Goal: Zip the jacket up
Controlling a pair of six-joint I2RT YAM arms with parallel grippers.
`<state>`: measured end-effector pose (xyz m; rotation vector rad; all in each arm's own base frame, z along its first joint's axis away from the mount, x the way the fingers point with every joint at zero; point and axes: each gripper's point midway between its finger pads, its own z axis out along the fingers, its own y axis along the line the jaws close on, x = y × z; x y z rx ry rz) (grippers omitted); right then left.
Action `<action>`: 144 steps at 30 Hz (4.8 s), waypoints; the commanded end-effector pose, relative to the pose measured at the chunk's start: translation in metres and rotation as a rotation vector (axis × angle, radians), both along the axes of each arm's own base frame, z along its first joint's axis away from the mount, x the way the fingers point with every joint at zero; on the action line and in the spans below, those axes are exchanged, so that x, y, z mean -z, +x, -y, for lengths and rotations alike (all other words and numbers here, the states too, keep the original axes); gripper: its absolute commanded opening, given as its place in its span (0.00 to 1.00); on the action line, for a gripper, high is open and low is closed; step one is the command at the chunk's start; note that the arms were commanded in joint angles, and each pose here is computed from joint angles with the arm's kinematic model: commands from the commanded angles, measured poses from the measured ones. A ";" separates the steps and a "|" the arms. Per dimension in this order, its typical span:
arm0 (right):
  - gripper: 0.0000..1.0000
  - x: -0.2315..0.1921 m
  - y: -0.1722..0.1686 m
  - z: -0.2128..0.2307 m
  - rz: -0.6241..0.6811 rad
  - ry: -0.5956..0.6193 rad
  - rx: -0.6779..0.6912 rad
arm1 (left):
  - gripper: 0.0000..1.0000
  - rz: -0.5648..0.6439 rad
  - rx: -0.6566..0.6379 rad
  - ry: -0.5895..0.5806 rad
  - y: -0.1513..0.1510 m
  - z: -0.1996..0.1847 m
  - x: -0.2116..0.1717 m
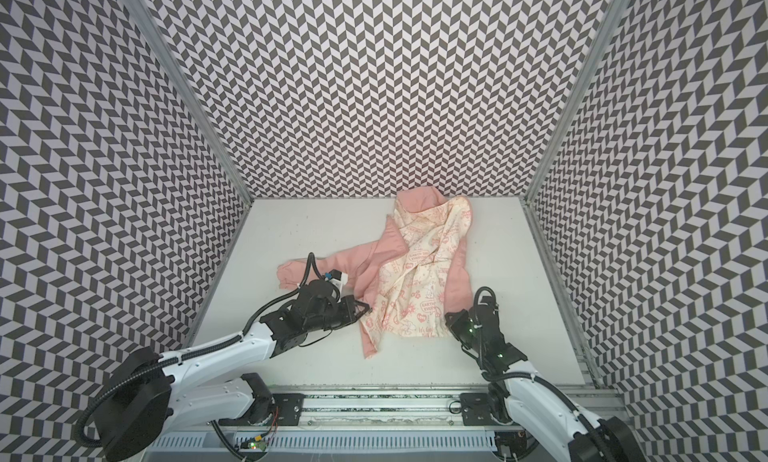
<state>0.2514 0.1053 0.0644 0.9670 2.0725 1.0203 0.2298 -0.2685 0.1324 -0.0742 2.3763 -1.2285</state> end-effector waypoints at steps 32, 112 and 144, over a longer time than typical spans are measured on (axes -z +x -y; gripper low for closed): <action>0.46 0.012 -0.018 0.027 0.013 0.022 0.107 | 0.00 0.025 0.003 -0.001 0.009 0.012 -0.013; 0.16 0.007 0.017 -0.236 -0.098 -0.084 -0.684 | 0.00 -0.082 -0.228 0.092 0.004 -0.079 0.034; 0.00 -0.042 0.034 -0.206 0.003 -0.124 -0.629 | 0.00 0.060 -0.101 0.011 0.015 -0.053 -0.014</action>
